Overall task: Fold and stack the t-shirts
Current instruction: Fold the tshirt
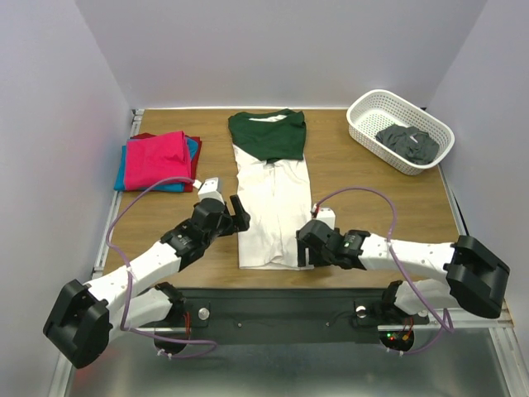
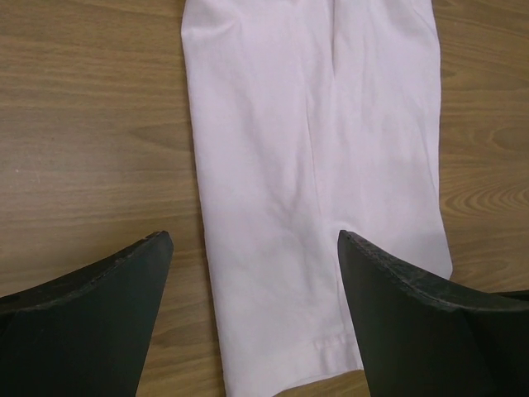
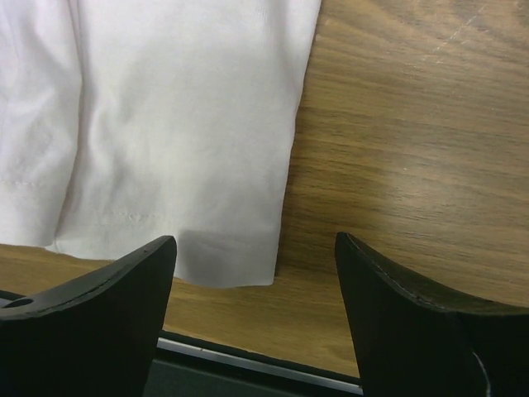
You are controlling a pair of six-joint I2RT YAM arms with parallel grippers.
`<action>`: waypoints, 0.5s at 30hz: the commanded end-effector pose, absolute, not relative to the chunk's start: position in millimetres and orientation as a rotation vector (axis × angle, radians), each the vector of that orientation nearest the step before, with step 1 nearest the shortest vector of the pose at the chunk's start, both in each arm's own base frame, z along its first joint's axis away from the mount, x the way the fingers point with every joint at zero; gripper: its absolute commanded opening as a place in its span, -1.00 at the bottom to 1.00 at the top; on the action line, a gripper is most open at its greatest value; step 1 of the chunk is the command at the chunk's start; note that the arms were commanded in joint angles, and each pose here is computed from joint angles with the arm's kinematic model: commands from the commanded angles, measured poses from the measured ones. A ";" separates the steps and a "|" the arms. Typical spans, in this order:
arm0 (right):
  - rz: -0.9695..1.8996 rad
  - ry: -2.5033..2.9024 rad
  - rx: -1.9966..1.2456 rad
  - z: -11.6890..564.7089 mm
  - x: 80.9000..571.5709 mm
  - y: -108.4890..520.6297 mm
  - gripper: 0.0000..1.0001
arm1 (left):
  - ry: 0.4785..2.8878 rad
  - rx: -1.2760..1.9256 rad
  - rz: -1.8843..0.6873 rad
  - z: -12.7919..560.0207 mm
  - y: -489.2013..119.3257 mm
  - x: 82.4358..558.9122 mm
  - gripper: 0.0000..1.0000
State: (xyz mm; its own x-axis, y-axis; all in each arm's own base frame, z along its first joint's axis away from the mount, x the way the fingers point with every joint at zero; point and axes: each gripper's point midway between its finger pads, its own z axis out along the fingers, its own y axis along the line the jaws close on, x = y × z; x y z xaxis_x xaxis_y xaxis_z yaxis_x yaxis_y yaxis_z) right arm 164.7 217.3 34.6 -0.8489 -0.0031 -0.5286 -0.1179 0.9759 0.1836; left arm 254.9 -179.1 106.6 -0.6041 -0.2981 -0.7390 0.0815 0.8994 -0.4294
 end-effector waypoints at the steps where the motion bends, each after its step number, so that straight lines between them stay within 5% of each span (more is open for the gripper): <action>1: 0.312 2.570 -0.061 35.5 169.5 228.3 0.64 | 2.137 -0.185 -0.545 108.8 -178.5 255.1 0.86; 5: 0.304 2.588 -0.064 31.0 168.4 229.8 0.51 | 2.126 -0.180 -0.552 112.7 -178.6 255.1 0.86; 13: 0.369 2.600 -0.089 37.3 162.2 235.3 -0.14 | 2.157 -0.188 -0.517 99.5 -171.7 248.9 0.86; 15: 0.371 2.602 -0.088 36.8 161.3 234.1 -0.45 | 2.177 -0.177 -0.503 93.7 -170.8 245.8 0.86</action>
State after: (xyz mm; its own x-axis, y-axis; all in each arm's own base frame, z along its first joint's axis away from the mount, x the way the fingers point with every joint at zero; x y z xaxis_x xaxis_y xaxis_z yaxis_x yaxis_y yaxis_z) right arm 157.6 222.9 24.2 -0.8780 -0.0208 -0.4783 -0.1256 0.9741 0.1882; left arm 249.7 -175.9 101.2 -0.6112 -0.3085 -0.7289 0.0654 0.8981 -0.4349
